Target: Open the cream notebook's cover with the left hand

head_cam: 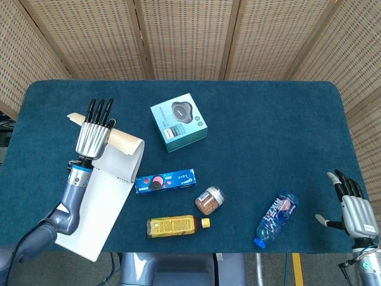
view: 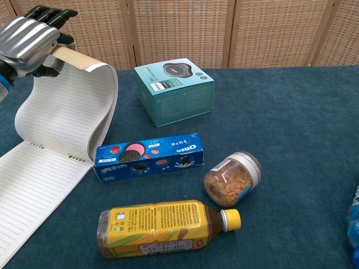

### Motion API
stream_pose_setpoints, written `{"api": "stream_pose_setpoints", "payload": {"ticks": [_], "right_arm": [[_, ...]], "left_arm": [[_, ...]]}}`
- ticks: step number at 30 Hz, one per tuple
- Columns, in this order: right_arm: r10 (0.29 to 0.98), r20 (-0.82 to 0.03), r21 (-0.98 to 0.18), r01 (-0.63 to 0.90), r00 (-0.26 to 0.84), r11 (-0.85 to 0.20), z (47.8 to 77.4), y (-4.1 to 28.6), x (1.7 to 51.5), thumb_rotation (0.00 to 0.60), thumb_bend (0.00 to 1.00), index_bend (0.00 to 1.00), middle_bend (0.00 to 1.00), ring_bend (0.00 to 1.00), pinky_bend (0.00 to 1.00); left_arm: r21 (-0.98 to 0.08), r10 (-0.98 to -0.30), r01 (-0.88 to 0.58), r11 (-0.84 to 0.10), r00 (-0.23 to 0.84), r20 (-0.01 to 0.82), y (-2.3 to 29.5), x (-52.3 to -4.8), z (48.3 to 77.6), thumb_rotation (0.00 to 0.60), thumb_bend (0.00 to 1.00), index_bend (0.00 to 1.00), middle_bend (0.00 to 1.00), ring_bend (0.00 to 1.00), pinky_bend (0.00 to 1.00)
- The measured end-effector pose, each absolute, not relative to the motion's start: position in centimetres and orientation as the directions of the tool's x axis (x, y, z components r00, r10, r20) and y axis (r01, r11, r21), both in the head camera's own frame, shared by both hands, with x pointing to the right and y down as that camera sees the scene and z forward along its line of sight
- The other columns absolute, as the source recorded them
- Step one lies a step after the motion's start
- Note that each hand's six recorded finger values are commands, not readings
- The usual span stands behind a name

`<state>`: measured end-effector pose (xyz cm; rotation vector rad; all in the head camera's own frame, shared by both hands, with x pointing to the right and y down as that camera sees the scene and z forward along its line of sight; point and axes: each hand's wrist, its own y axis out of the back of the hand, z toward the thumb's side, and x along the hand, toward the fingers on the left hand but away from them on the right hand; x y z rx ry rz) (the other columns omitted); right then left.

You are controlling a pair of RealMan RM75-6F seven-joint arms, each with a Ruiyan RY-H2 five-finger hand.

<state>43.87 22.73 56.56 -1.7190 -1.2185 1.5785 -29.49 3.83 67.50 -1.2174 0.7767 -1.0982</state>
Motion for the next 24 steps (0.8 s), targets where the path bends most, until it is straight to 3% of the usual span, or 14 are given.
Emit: {"api": "stream_pose_setpoints", "payload": {"ticks": [7,10,15,21,24], "right_arm": [[0.859,-0.506,-0.838,0.277,-0.075,-0.470,56.5,22.8,43.9,0.600,0.05,0.03,0.00,0.00,0.00],[0.859,-0.507,-0.838,0.277,-0.076,-0.470,56.5,22.7,43.9,0.600,0.05,0.03,0.00,0.00,0.00],[0.861,-0.503,-0.839,0.281,-0.075,-0.466,56.5,22.7,43.8,0.600,0.05,0.03,0.00,0.00,0.00],[0.864,-0.497,-0.841,0.285,-0.074,-0.459,56.4,22.7,43.8,0.600,0.05,0.03,0.00,0.00,0.00],[0.866,-0.494,-0.842,0.287,-0.074,-0.456,56.3,22.6,43.9,0.600,0.05,0.03,0.00,0.00,0.00]], "left_arm": [[-0.971,-0.940,0.238,-0.003,0.330,0.084,4.0,-29.1,68.3,0.600,0.63,0.83,0.00,0.00,0.00],[-0.971,-0.940,0.239,-0.002,0.330,0.084,4.1,-29.1,68.6,0.600,0.54,0.77,0.00,0.00,0.00],[-0.967,-0.944,0.256,0.005,0.321,0.080,4.3,-29.4,68.9,0.600,0.29,0.47,0.00,0.00,0.00],[-0.960,-0.951,0.279,0.034,0.304,0.055,4.5,-29.6,68.9,0.600,0.16,0.13,0.00,0.00,0.00],[-0.958,-0.956,0.283,0.040,0.290,0.046,4.5,-29.7,68.9,0.600,0.11,0.02,0.00,0.00,0.00]]}}
